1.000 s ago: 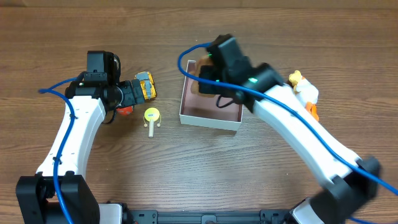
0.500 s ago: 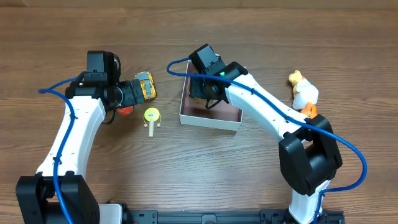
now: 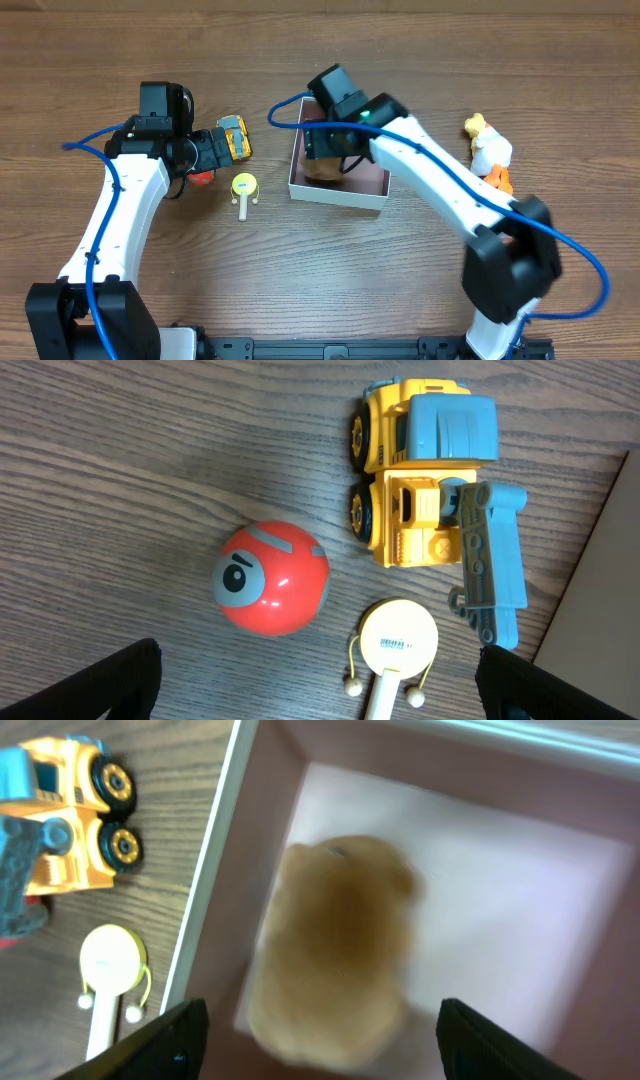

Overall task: Pack container
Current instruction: 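Move the right gripper to the white plush duck and grasp it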

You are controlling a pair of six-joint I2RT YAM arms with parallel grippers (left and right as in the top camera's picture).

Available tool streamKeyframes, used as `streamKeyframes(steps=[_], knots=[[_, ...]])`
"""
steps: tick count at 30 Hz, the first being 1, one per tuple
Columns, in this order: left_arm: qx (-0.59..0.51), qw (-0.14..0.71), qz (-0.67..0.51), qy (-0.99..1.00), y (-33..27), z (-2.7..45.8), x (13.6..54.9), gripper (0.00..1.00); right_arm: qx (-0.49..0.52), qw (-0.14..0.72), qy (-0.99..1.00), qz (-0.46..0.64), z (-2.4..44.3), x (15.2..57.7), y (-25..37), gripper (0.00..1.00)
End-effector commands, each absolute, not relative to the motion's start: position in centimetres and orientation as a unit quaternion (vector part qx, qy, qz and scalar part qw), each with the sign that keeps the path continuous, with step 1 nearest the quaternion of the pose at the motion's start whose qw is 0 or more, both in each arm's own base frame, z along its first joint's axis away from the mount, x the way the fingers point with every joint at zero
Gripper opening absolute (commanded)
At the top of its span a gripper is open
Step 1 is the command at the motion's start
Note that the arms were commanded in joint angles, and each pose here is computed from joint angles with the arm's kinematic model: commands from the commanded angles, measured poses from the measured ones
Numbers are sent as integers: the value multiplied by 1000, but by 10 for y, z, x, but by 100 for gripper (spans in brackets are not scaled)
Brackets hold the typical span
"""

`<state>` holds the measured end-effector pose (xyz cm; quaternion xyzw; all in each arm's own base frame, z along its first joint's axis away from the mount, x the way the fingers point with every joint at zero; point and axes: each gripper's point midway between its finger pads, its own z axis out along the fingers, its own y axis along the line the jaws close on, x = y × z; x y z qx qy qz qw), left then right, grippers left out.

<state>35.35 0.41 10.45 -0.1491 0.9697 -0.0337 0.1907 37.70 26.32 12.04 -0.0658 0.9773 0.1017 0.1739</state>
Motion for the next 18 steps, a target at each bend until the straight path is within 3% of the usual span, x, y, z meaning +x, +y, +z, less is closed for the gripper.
streamKeyframes(steps=[1,5,8,11,14,18], knots=[[-142,199,-40,969,0,111,360,100,-22,281,953,107,228,397,218,76],[-142,199,-40,969,0,111,360,100,56,308,945,89,270,398,140,78],[-142,200,-40,969,0,111,360,100,125,301,944,42,270,400,69,85],[-142,200,-40,969,0,111,360,100,172,271,947,8,252,399,15,86],[-142,200,-40,969,0,111,360,100,214,237,948,-6,220,400,-26,93],[-142,200,-40,969,0,111,360,100,198,182,963,1,170,403,-44,99]])
